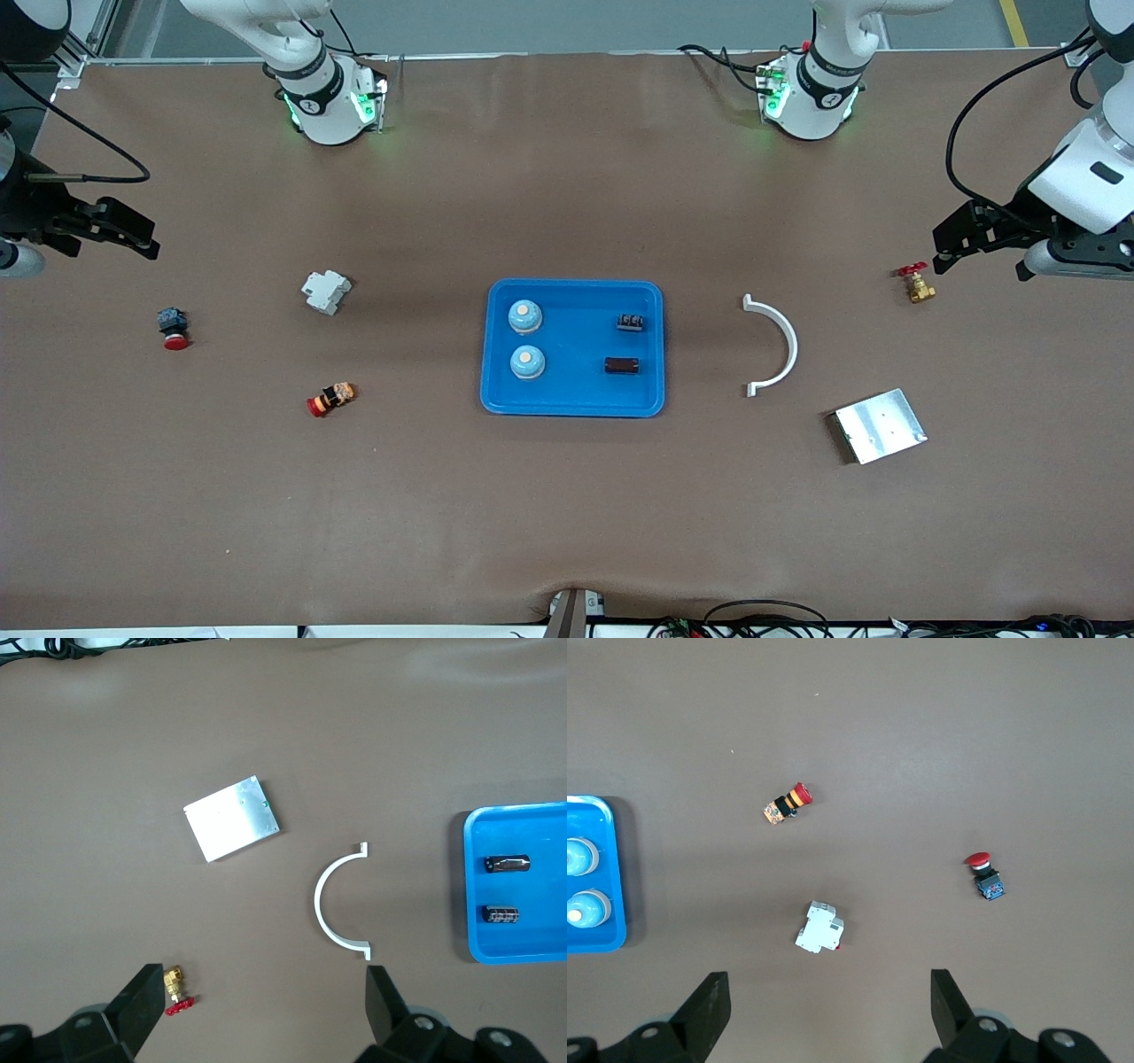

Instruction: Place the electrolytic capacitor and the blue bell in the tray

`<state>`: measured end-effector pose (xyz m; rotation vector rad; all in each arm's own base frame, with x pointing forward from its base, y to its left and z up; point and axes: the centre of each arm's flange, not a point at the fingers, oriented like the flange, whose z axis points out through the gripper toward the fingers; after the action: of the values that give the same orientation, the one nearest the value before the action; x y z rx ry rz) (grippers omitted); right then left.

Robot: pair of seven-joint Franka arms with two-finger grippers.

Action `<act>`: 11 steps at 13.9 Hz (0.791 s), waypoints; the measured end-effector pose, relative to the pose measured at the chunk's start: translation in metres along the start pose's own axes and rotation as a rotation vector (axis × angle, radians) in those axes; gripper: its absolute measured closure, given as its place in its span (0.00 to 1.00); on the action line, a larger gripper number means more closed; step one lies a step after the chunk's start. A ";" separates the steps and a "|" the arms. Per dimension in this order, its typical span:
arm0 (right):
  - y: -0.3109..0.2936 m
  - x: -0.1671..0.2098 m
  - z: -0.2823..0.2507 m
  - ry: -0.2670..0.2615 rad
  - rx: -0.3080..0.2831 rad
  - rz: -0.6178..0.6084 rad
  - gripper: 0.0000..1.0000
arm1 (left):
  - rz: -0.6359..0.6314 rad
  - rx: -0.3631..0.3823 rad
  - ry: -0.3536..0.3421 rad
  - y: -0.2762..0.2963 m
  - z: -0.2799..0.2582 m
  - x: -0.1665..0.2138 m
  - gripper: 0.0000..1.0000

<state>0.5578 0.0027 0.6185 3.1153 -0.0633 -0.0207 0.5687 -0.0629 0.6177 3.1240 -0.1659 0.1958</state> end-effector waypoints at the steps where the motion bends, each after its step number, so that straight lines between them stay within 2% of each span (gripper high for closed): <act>1: 0.000 0.000 0.000 0.000 0.000 0.000 0.00 | 0.000 0.000 0.000 0.000 0.000 0.000 0.00; 11: 0.000 0.000 0.000 -0.002 0.000 0.000 0.00 | 0.000 0.000 -0.005 0.000 0.004 0.000 0.00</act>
<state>0.5576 0.0027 0.6184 3.1152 -0.0634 -0.0231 0.5690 -0.0632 0.6133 3.1247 -0.1660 0.1880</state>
